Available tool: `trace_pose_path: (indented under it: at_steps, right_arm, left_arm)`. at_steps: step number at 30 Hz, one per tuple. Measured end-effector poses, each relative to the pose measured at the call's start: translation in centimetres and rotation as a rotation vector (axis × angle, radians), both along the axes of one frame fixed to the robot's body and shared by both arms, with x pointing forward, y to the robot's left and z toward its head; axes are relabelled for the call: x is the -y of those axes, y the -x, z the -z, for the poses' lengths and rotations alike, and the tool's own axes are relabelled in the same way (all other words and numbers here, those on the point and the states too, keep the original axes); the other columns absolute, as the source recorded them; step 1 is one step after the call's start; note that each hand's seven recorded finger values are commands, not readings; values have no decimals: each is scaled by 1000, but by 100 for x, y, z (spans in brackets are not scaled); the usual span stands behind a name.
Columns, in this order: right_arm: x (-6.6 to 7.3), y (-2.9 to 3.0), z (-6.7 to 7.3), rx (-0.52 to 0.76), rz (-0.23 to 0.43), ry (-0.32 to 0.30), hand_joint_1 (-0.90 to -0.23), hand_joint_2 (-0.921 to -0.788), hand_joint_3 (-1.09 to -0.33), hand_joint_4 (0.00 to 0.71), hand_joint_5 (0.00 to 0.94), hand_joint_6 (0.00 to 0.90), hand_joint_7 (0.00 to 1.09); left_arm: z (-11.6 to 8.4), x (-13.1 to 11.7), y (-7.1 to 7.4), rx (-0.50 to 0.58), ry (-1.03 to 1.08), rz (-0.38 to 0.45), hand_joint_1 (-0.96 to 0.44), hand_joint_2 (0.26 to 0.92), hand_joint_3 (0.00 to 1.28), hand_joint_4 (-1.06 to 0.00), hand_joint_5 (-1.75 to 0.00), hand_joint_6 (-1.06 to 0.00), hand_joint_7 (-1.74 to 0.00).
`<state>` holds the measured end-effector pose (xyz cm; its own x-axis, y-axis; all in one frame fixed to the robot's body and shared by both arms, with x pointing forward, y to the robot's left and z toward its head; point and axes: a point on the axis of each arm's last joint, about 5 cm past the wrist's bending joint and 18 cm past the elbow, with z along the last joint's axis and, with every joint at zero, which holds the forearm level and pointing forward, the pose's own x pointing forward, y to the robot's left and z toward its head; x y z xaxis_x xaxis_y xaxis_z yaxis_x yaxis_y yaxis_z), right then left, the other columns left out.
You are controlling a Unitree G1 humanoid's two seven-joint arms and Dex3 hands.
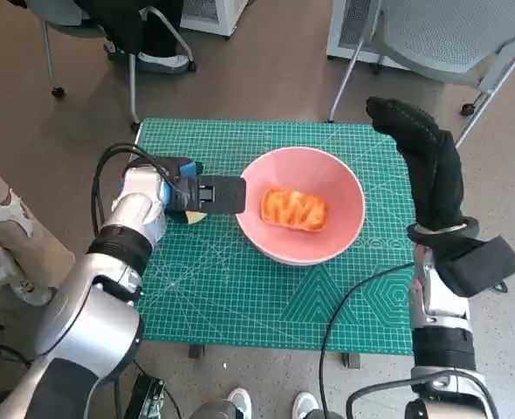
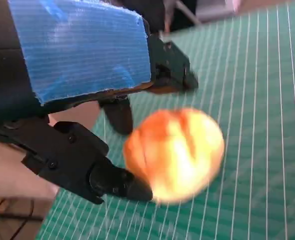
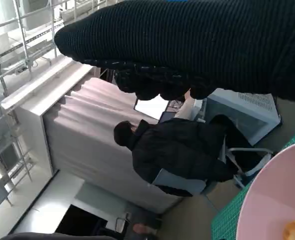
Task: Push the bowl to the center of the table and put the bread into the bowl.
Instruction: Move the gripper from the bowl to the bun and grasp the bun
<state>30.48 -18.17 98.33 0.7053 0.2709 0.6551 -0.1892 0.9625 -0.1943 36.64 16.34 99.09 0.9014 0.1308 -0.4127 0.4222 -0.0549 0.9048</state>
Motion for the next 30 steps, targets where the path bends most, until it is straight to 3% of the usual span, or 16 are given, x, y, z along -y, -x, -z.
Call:
trace_pose_path:
  at_steps: [4, 8, 15, 19, 25, 30]
  right_arm:
    - [0, 0, 0, 1, 0, 0, -708, -921, -837, 144, 0, -1, 435]
    - [0, 0, 0, 1, -1, 0, -708, -921, -838, 143, 0, -1, 433]
    - [-1, 0, 1, 0, -2, 1, -708, -921, -839, 143, 0, -1, 431]
    - [-1, 0, 1, 0, -2, 1, -708, -921, -839, 143, 0, -1, 430]
    - [0, -2, 4, -4, -4, 1, -711, -921, -838, 143, 0, -1, 430]
    - [0, -3, 5, -8, -9, 5, -714, -921, -838, 142, 0, -1, 430]
  left_arm:
    - [35, -5, 11, 34, -16, 11, 391, 674, 502, -713, -1275, -534, -422]
    - [71, -8, 21, 38, -27, 21, 394, 651, 557, -701, -1304, -546, -302]
    - [82, -8, 25, 35, -31, 30, 395, 645, 571, -698, -1311, -610, -274]
    - [82, -8, 25, 35, -30, 32, 388, 709, 444, -708, -1267, -659, -340]
    - [81, -10, 25, 35, -26, 31, 380, 816, 237, -720, -1216, -643, -431]
    - [80, -11, 24, 35, -21, 29, 378, 852, 166, -726, -1201, -608, -451]
